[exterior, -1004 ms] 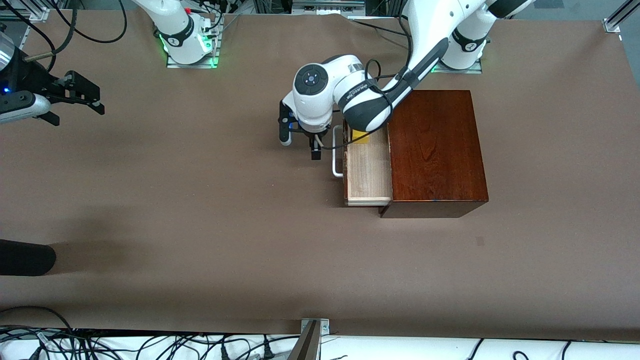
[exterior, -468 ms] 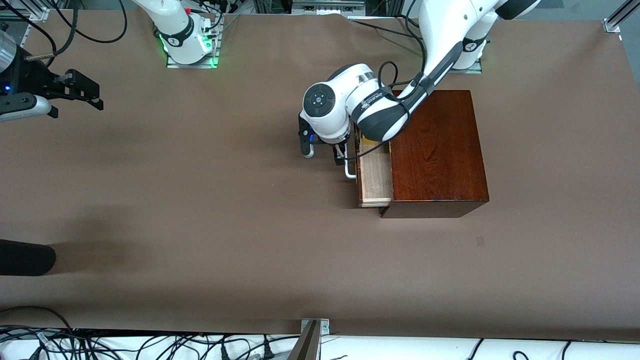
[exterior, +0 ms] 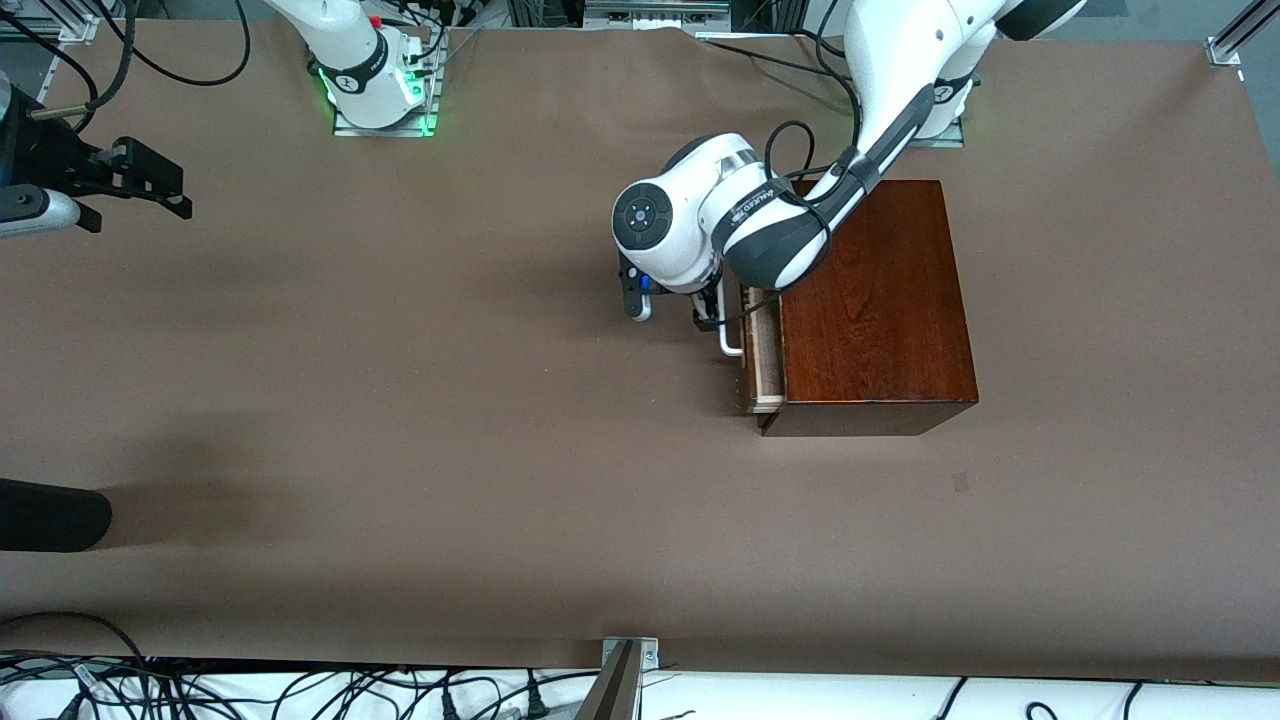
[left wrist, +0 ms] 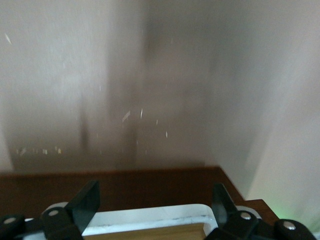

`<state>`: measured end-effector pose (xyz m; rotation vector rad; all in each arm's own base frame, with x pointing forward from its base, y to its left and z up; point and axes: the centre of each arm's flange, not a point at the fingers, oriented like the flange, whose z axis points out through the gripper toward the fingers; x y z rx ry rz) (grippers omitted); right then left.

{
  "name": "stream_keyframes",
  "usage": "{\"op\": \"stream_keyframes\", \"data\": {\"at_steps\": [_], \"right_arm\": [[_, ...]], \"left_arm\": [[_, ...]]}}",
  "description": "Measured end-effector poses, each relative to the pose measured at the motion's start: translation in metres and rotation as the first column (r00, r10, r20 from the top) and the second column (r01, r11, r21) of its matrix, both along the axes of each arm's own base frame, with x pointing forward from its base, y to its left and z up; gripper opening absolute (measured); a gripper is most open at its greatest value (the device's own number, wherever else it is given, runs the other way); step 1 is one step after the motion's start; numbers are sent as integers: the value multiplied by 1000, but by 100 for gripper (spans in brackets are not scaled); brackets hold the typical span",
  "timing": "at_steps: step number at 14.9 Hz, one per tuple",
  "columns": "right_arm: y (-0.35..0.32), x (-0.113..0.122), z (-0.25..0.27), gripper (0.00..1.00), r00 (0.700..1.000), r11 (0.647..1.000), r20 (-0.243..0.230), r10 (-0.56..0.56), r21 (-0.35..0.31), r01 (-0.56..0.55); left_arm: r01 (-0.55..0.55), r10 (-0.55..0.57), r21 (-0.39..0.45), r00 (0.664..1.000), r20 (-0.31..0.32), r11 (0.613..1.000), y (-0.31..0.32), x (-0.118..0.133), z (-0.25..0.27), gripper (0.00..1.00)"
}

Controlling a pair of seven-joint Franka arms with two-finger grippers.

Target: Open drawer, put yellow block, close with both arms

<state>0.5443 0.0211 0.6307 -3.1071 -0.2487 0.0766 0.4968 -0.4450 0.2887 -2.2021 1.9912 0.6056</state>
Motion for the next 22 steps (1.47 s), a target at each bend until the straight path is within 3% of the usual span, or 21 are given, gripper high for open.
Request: {"op": "stream_keyframes", "data": {"at_steps": [2, 8, 10, 14, 18, 22], "right_arm": [[0, 0, 0, 100, 1000, 1000, 0, -1, 0, 1], [2, 1, -2, 100, 1000, 1000, -3, 3, 0, -3], [5, 1, -2, 100, 1000, 1000, -4, 7, 0, -7], [5, 1, -3, 100, 1000, 1000, -6, 9, -2, -9], [3, 3, -4, 100, 1000, 1000, -3, 4, -7, -4], [2, 3, -4, 100, 1000, 1000, -1, 4, -9, -4]], "left_arm": [[-6, 7, 61, 1000, -1, 998, 18, 8, -4, 100], [-4, 4, 54, 1000, 0, 999, 17, 9, -3, 100], [-14, 14, 18, 1000, 13, 1000, 9, 11, 11, 100], [-111, 114, -131, 993, 13, 985, -10, 17, 56, 100], [-208, 229, -188, 968, 98, 960, 18, 46, 119, 100], [-366, 391, -163, 908, 154, 916, 128, 91, 191, 100]]}}
